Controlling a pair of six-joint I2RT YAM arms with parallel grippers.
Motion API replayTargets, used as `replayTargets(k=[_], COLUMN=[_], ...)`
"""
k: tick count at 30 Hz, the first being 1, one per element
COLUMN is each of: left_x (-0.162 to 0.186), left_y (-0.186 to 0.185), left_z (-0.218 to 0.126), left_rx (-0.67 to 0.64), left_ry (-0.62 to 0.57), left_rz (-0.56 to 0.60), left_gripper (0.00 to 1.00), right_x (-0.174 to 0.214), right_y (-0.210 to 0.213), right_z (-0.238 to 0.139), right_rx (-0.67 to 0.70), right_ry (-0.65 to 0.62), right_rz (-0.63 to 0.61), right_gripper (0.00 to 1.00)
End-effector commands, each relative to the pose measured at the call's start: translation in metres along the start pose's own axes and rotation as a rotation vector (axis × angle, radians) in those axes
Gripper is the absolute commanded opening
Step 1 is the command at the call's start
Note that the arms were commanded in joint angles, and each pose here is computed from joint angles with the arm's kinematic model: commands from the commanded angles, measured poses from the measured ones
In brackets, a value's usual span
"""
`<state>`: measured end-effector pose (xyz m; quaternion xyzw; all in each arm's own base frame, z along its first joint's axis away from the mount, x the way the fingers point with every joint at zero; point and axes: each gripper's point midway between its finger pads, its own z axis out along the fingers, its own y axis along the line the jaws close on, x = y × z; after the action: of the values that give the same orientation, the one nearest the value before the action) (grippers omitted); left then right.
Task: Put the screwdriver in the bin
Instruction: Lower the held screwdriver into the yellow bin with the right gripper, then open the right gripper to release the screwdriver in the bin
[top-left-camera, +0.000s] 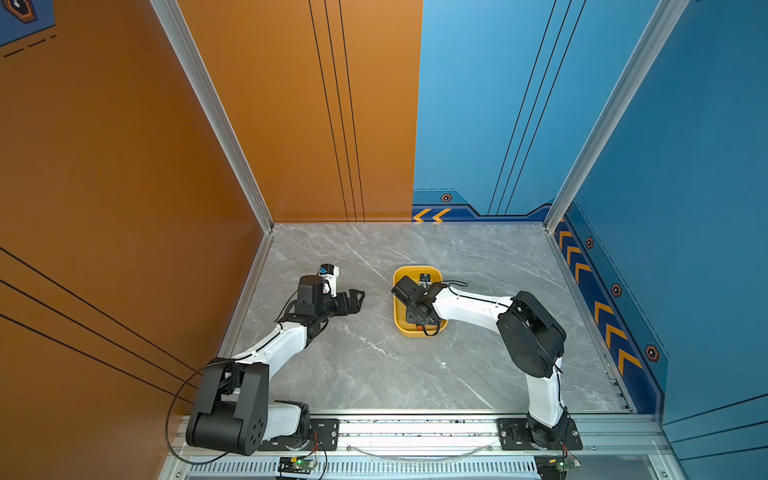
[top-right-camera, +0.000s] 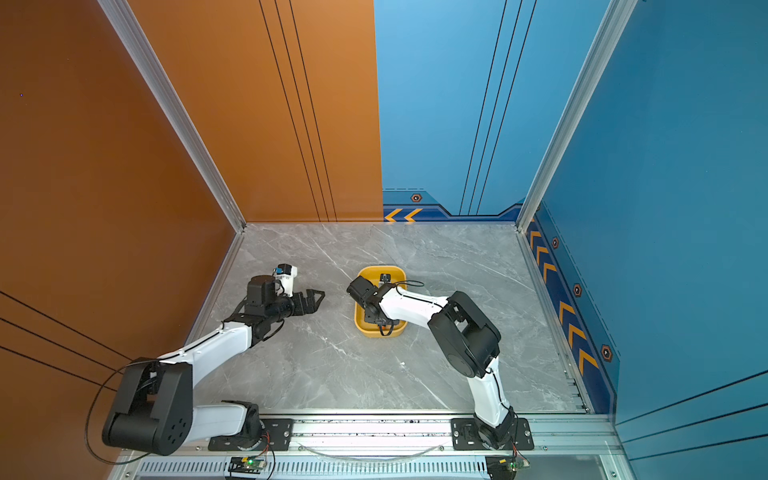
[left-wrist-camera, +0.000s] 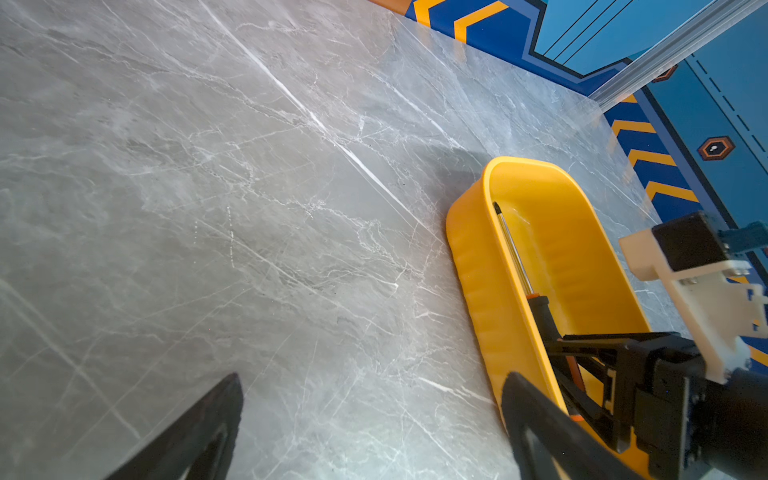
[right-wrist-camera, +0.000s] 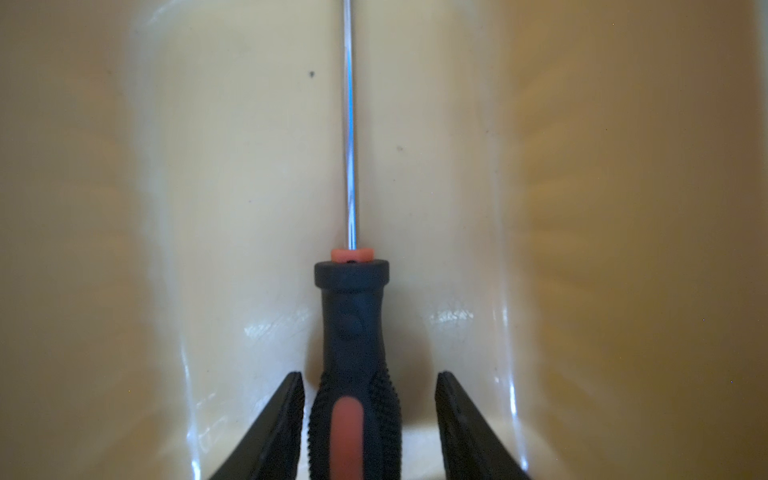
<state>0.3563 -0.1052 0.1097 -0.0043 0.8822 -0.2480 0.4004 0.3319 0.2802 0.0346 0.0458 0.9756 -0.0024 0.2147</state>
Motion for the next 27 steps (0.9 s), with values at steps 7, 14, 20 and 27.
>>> replayTargets(k=[7,14,20,27], left_x=[-0.005,-0.005,-0.007,-0.008], left_y=[-0.003,-0.003,-0.003,-0.003], left_z=[-0.001,-0.002,-0.002,-0.003], left_rx=[0.02,0.019,0.02,0.016], left_ry=[-0.006,-0.008,-0.013,-0.017], left_rz=[-0.009,-0.007,-0.005,0.007], left_gripper=[0.98,0.98,0.98,0.98], right_x=[-0.014,-0.026,-0.035,-0.043], right_y=[-0.014,-0.01,-0.011,-0.033], right_z=[-0.022,-0.046,-0.072,-0.106], right_rx=[0.083,0.034,-0.065,-0.189], right_ry=[-0.034,-0.061,-0.05,-0.1], right_rz=[-0.058,-0.134,-0.196,-0.282], right_gripper=[0.6,0.63,0.63,0.63])
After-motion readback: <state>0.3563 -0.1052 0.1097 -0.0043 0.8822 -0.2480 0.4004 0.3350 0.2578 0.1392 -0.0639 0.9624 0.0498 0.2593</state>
